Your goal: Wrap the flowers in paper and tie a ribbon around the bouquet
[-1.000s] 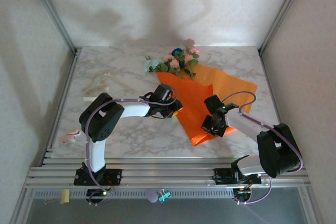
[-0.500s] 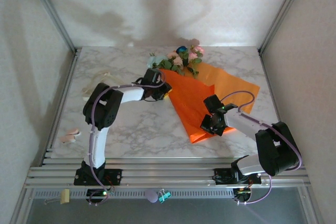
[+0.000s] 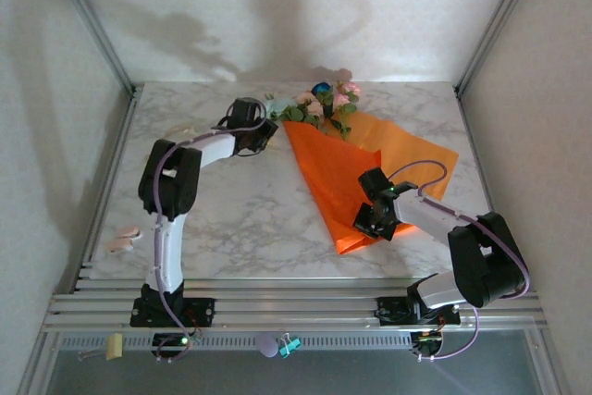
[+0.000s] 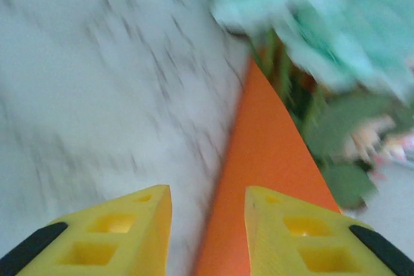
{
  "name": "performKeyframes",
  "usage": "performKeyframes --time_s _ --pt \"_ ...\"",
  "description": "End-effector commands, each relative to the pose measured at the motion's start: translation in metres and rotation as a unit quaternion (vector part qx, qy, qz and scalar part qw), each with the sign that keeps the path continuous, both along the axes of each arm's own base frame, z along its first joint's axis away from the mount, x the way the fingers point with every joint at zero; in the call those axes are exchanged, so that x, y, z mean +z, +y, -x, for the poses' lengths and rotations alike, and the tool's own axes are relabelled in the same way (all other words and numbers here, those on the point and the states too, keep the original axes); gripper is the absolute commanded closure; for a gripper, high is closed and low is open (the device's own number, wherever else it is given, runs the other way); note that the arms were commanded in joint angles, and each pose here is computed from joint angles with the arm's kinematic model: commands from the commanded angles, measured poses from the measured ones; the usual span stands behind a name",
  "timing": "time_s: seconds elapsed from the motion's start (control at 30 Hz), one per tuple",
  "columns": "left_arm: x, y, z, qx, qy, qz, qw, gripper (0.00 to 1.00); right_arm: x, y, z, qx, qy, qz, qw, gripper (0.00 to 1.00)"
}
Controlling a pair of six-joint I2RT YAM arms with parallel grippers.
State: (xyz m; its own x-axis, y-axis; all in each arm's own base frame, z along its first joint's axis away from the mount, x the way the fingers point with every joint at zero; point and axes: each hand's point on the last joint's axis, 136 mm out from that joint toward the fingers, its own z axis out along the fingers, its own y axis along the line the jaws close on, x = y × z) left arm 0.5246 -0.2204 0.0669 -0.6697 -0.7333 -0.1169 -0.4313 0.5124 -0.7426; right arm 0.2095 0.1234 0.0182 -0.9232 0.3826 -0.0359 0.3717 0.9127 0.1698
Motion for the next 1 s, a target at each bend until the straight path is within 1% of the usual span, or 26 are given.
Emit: performKeyframes --time_s 0.0,0.03,0.07,0.1,0.13,0.17,0.23,0.27,0.33,0.4,0.5,0.6,0.67,0.7,0.73,0.8,0.97 --pt "0.046 -0.063 0.055 -0.084 -0.024 0.017 0.996 0.65 0.004 -0.004 0.005 0.006 0.017 0.009 1.000 0.98" --pt "0.040 -0.074 0.068 -0.099 -0.012 0.027 0.995 0.65 0.003 -0.003 0.005 0.006 0.019 0.008 1.000 0.95" --pt "0.034 -0.086 0.081 -0.112 0.000 0.039 0.993 0.65 0.003 -0.002 0.004 0.007 0.021 0.007 1.000 0.86" --pt "0.026 -0.095 0.094 -0.121 0.011 0.048 0.991 0.65 0.004 -0.002 0.004 0.007 0.022 0.008 1.000 0.76" --pt "0.020 -0.098 0.103 -0.126 0.017 0.047 0.991 0.64 0.006 -0.003 0.004 0.007 0.021 0.010 1.000 0.70" --pt "0.014 -0.098 0.112 -0.127 0.023 0.039 0.991 0.64 0.011 -0.004 0.002 0.006 0.014 0.014 1.000 0.65" --pt "0.002 -0.090 0.123 -0.121 0.032 0.031 0.992 0.62 0.027 -0.009 -0.001 0.003 -0.009 0.020 1.000 0.61" --pt "0.000 -0.086 0.127 -0.117 0.031 0.033 0.992 0.61 0.038 -0.011 -0.003 0.001 -0.024 0.023 0.999 0.62" --pt "0.000 -0.083 0.129 -0.117 0.021 0.037 0.992 0.61 0.058 -0.015 -0.007 0.000 -0.048 0.030 0.998 0.67" --pt "0.002 -0.090 0.128 -0.135 0.006 0.050 0.990 0.62 0.079 -0.017 -0.010 -0.004 -0.071 0.031 0.997 0.74" --pt "0.007 -0.096 0.125 -0.141 -0.011 0.067 0.988 0.62 0.101 -0.001 -0.016 0.002 -0.102 -0.003 0.995 0.78" --pt "0.008 -0.098 0.126 -0.139 -0.017 0.076 0.987 0.64 0.102 0.028 -0.021 0.018 -0.102 -0.043 0.994 0.80" --pt "0.006 -0.099 0.130 -0.141 -0.015 0.081 0.987 0.64 0.095 0.056 -0.024 0.030 -0.094 -0.088 0.991 0.82" --pt "0.003 -0.099 0.132 -0.143 -0.009 0.082 0.986 0.64 0.091 0.065 -0.024 0.031 -0.087 -0.094 0.991 0.83" --pt "0.006 -0.102 0.130 -0.146 -0.017 0.091 0.985 0.65 0.088 0.071 -0.024 0.030 -0.082 -0.097 0.991 0.84" --pt "0.005 -0.105 0.130 -0.151 -0.016 0.093 0.984 0.65 0.083 0.072 -0.021 0.023 -0.072 -0.084 0.994 0.88" --pt "0.004 -0.111 0.124 -0.157 -0.017 0.093 0.983 0.64 0.083 0.075 -0.014 0.031 -0.068 -0.083 0.994 0.89"
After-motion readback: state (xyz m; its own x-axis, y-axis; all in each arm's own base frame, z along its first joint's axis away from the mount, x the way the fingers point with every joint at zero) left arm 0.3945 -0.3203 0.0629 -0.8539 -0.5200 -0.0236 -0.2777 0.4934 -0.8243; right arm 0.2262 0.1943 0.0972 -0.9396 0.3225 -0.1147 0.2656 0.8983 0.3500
